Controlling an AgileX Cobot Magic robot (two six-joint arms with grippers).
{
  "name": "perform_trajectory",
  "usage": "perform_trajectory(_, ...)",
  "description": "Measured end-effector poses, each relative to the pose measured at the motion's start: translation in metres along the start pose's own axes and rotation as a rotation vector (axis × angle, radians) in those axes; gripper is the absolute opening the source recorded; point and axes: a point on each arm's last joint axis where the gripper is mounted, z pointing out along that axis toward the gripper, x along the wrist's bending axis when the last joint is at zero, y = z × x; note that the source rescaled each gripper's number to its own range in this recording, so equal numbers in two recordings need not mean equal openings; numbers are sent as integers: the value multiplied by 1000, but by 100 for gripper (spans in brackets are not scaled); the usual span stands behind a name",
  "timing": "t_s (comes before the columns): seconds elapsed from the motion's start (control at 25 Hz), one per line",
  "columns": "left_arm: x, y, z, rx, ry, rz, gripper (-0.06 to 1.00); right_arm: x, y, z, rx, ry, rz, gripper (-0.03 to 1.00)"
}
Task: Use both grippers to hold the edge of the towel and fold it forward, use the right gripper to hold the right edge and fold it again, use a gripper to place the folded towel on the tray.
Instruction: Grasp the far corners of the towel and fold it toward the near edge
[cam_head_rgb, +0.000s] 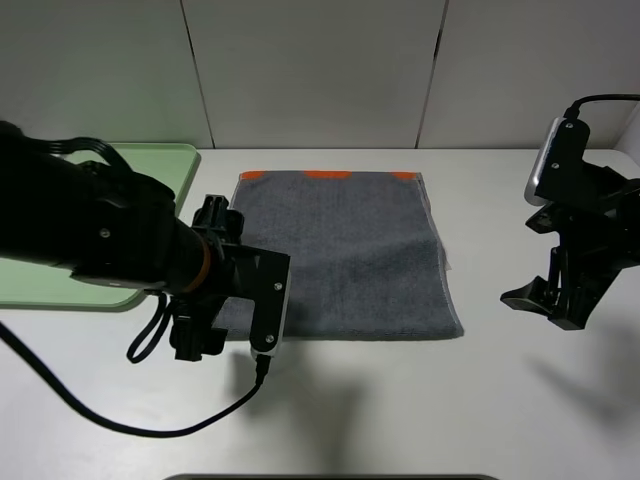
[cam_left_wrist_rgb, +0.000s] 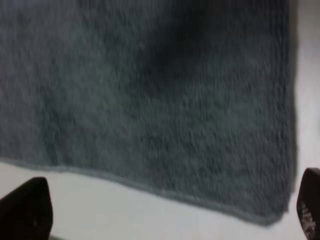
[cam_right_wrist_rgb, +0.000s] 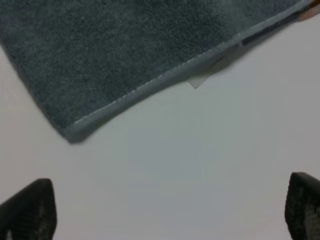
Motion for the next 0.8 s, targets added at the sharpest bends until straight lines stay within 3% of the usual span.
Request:
perform_trajectory(0.36, -7, 3, 23, 25, -45, 44, 99, 0, 1, 0, -13, 2, 30, 100)
perform_trajectory(0.8, 6, -21, 34, 57, -54, -40, 99, 23, 29, 13, -68, 70, -98, 100)
